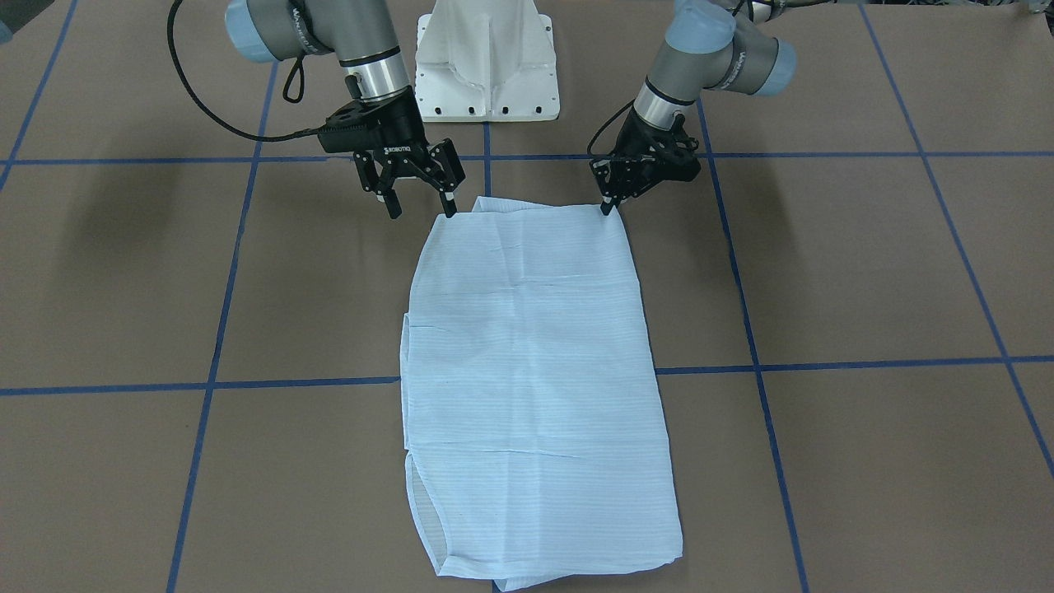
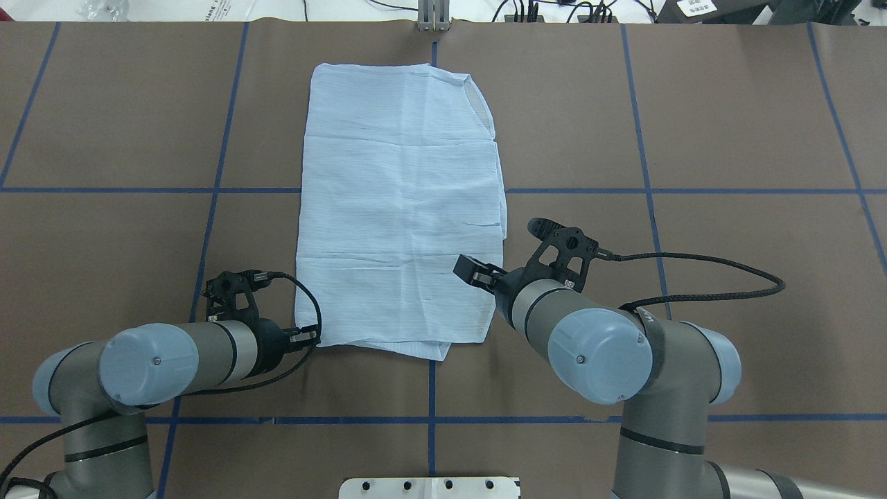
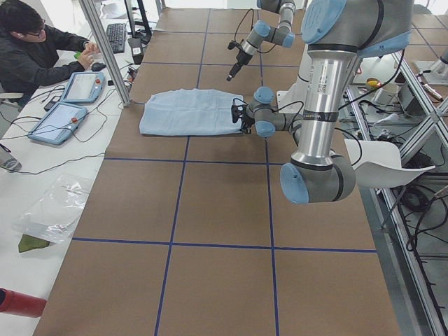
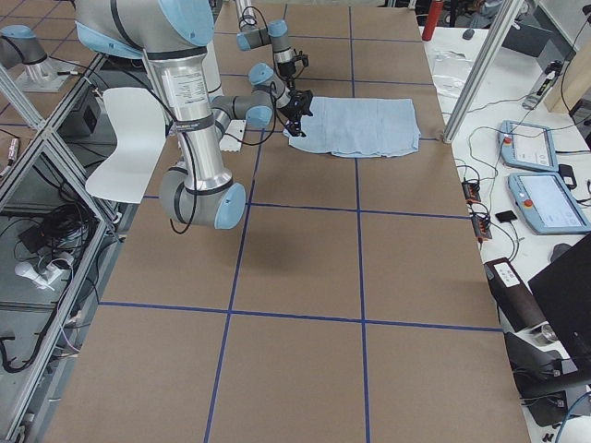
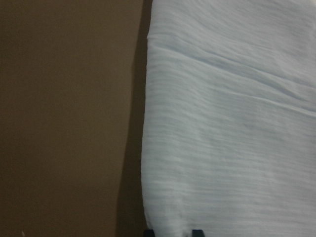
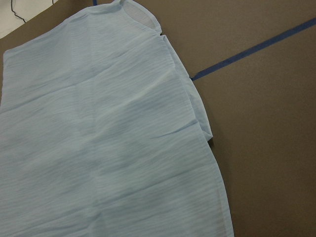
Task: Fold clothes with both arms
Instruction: 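Move both grippers to the corners of the shirt edge nearest the robot, then grasp the near edge corners of the folded shirt with both grippers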
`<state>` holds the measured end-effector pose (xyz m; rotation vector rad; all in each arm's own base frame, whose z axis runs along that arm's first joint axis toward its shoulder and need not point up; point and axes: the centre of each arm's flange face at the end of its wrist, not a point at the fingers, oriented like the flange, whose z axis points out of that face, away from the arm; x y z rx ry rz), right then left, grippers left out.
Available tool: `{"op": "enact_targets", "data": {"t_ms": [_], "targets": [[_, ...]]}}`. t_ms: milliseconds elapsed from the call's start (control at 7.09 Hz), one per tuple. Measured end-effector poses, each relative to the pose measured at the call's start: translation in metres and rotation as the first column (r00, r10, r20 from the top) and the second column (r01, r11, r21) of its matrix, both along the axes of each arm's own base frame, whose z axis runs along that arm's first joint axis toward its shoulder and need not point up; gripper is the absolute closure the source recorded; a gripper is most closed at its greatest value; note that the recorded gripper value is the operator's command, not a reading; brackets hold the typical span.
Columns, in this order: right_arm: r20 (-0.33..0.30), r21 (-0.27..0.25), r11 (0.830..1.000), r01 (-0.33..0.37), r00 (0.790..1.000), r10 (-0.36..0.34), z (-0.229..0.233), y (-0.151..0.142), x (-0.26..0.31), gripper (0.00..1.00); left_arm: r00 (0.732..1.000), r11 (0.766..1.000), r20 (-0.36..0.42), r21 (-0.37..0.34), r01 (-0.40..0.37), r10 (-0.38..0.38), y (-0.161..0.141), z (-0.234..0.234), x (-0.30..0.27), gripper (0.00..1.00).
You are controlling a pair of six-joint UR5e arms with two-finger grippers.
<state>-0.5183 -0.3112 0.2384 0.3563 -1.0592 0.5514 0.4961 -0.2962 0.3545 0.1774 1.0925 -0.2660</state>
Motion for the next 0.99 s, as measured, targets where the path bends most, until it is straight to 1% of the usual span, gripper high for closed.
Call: {"op": "enact_targets", "data": {"t_ms": [141, 282, 423, 705, 846, 987], "targets": [[0.007, -0.029, 1.000, -0.011, 1.000, 0.012, 0.000, 0.014, -0.010, 0.00, 1.000, 1.000, -0.004, 0.001, -0.001, 0.001, 0.000, -0.002, 0.000, 1.00], [0.013, -0.097, 0.995, -0.032, 0.999, 0.034, -0.001, 0.029, -0.023, 0.00, 1.000, 1.000, -0.007, 0.002, -0.001, 0.001, 0.000, -0.003, 0.001, 1.00], [0.006, -0.168, 0.984, -0.058, 0.998, 0.060, -0.007, 0.039, -0.034, 0.01, 1.000, 1.000, -0.010, 0.003, 0.000, 0.000, 0.000, -0.004, 0.001, 1.00], [-0.029, -0.285, 0.952, -0.109, 0.994, 0.105, -0.034, 0.047, -0.055, 0.01, 1.000, 1.000, -0.013, 0.003, 0.004, -0.004, 0.000, -0.005, 0.000, 1.00], [-0.055, -0.323, 0.937, -0.136, 0.991, 0.125, -0.043, 0.047, -0.067, 0.01, 1.000, 1.000, -0.015, 0.002, 0.005, -0.005, 0.000, -0.005, 0.000, 1.00], [-0.081, -0.345, 0.927, -0.150, 0.988, 0.130, -0.045, 0.047, -0.079, 0.02, 1.000, 1.000, -0.016, 0.002, 0.006, -0.006, 0.000, -0.006, 0.000, 1.00]]}}
